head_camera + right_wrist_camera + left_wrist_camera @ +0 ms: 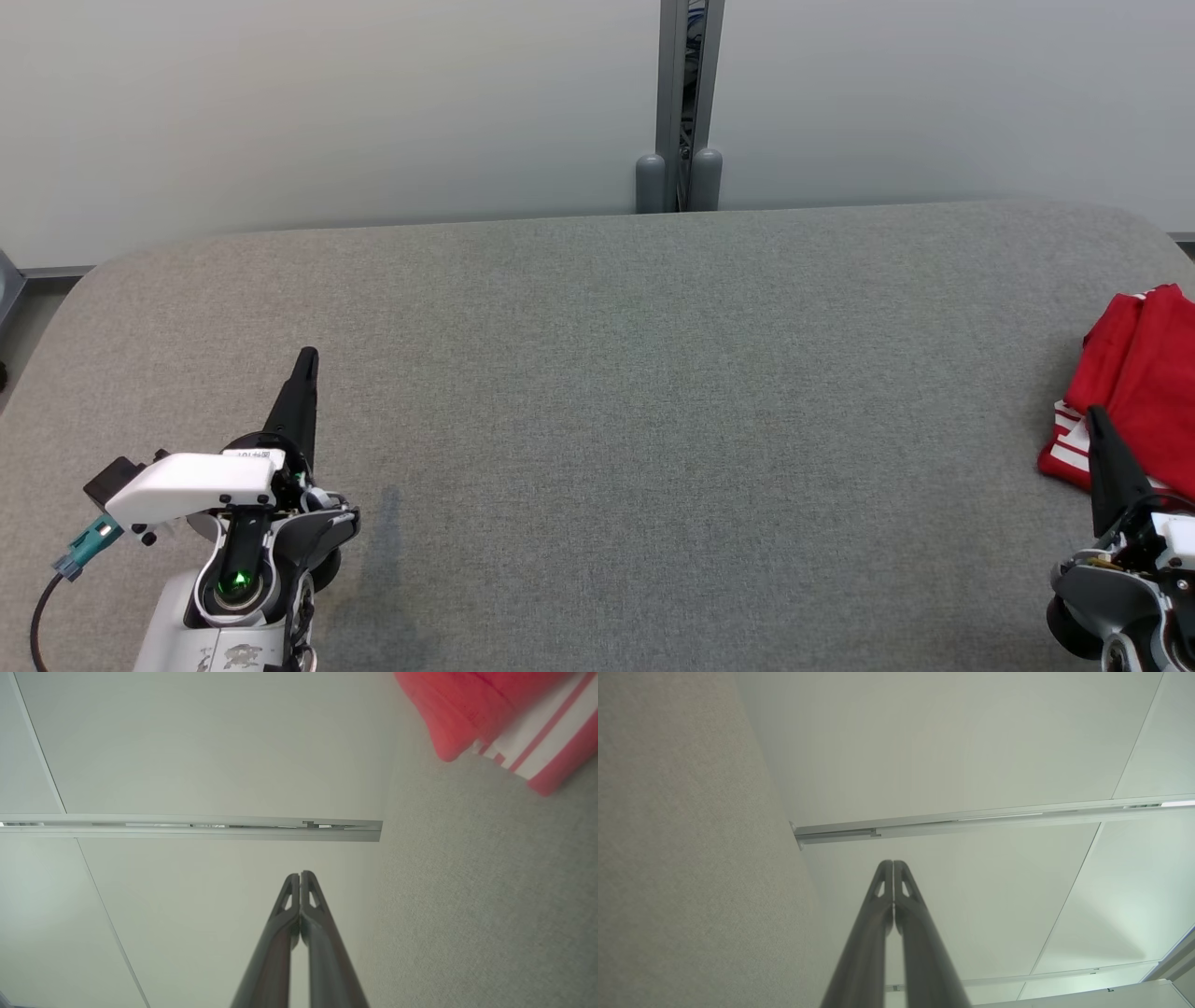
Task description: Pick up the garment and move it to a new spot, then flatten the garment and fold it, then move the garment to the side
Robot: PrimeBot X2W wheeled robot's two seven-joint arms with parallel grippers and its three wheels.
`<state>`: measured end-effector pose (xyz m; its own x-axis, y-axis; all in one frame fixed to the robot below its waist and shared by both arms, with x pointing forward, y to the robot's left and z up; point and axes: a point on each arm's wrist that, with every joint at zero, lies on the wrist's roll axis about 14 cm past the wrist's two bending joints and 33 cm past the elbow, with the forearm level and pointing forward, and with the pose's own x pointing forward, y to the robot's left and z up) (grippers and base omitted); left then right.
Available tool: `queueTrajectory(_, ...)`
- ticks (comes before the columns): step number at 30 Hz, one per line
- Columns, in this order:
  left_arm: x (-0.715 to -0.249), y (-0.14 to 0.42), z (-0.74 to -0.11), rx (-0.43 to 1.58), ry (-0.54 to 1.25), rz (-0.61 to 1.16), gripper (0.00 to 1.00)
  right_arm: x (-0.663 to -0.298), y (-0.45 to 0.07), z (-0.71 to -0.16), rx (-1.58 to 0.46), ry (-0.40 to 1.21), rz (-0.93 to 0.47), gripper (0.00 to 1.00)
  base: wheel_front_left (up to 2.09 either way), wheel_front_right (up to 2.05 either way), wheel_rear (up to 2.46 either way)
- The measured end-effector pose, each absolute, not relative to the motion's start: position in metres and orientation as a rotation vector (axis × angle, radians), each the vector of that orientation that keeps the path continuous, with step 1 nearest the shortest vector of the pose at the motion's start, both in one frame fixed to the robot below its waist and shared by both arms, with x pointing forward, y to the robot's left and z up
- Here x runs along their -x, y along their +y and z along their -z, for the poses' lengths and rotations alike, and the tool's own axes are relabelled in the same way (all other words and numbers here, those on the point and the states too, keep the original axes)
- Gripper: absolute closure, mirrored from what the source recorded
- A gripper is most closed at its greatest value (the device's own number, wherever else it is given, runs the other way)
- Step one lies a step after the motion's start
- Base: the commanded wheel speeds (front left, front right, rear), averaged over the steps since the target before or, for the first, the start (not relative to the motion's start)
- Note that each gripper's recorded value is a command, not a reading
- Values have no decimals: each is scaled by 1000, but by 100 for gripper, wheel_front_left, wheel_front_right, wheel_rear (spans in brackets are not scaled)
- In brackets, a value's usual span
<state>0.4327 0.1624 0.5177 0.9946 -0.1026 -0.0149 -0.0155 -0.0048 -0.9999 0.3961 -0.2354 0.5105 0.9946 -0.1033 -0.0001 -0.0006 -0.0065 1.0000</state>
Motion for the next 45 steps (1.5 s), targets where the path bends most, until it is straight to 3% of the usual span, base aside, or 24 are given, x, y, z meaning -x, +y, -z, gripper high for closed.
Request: queueTrajectory(45,-433,162,-518,1575,95,71,100,-396,-236,-510,-1576,-83,82,100,0,0,0)
